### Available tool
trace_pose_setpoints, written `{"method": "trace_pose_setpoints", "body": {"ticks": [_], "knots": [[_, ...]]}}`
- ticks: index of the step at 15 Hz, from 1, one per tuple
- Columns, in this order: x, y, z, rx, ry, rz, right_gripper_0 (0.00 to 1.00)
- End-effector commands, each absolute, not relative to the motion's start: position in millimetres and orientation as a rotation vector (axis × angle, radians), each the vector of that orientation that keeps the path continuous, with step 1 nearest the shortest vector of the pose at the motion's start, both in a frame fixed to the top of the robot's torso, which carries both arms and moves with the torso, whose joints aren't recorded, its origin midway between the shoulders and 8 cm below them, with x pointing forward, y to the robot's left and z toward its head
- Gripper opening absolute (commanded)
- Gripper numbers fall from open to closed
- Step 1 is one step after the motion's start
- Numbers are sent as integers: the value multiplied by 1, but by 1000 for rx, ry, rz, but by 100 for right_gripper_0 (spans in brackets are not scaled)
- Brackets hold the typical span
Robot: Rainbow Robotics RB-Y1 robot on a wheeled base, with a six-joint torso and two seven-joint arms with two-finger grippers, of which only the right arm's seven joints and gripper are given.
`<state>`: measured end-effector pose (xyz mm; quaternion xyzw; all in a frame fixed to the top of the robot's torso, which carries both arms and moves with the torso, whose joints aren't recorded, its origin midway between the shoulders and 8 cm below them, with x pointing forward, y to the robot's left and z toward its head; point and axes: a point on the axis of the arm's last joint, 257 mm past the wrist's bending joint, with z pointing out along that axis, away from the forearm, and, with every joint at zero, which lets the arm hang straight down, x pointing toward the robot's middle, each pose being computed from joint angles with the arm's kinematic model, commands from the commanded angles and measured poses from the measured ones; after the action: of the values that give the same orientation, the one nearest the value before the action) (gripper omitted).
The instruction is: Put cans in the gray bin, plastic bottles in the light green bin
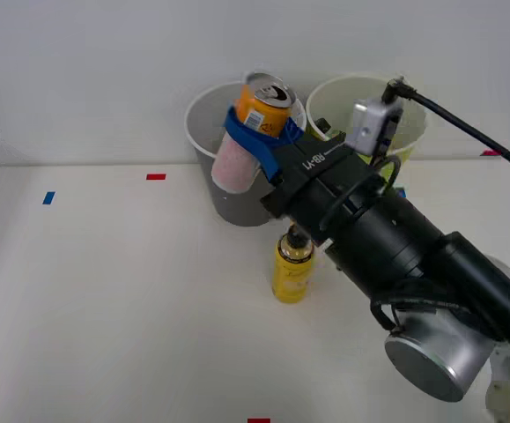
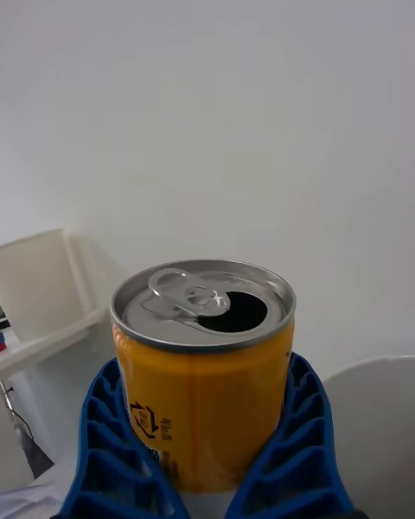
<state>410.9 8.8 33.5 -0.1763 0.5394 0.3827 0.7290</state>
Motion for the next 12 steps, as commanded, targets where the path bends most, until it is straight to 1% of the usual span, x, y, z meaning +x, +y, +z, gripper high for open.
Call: {"method": "trace_pose_setpoints", "body": {"ticks": [1, 3, 7, 12], "knots": [[442, 19, 59, -419, 1246, 795, 0], [464, 28, 63, -398, 1258, 826, 0], [517, 45, 69, -386, 1279, 802, 0], [562, 64, 58, -427, 1298, 728, 0]]}}
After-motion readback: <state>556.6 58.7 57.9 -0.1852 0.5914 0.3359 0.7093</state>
